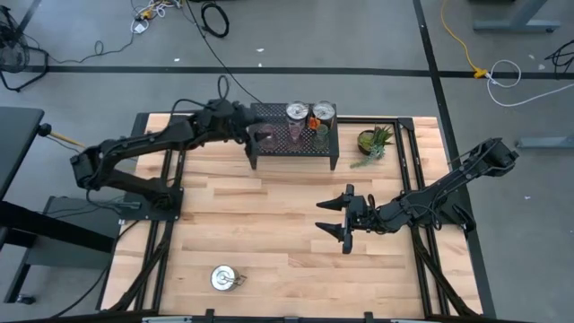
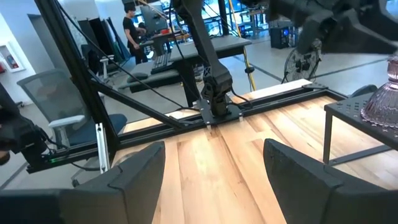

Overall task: Pick & Place candle stick holders
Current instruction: Put the scented candle on the shelf aligned with the other silver scented candles

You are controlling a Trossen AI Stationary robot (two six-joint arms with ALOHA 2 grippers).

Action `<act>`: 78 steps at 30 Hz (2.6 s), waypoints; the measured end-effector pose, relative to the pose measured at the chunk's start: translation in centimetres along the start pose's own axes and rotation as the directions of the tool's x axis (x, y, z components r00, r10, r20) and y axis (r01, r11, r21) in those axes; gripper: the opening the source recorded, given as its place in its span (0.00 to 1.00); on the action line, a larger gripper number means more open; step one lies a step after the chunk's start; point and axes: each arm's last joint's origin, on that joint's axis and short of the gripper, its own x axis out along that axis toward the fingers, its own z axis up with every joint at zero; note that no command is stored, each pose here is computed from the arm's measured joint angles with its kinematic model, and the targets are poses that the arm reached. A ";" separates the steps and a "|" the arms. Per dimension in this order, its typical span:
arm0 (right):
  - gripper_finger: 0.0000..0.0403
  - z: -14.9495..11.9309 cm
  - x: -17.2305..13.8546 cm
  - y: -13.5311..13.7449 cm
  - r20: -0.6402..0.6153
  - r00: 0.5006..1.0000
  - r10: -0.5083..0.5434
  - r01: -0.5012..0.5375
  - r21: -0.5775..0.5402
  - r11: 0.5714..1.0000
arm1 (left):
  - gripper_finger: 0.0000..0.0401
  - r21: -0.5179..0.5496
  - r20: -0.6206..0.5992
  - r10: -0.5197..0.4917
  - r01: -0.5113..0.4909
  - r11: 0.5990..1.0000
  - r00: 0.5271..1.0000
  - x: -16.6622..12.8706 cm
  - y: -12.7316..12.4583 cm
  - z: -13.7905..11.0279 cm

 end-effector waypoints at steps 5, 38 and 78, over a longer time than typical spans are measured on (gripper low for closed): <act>0.67 0.0 0.0 0.0 -0.001 1.000 0.000 0.000 0.001 1.000 | 0.65 0.001 0.002 -0.022 0.022 1.000 1.000 -2.3 -0.3 0.5; 0.67 0.0 0.0 0.0 0.000 1.000 0.001 -0.001 0.012 1.000 | 0.64 -0.423 -0.492 -0.404 0.193 0.885 0.771 -18.7 -13.9 -6.9; 0.67 0.0 0.0 0.0 0.000 1.000 0.001 -0.001 0.026 1.000 | 0.64 -0.479 -0.613 -0.481 0.190 0.857 0.627 -20.5 -28.0 -15.0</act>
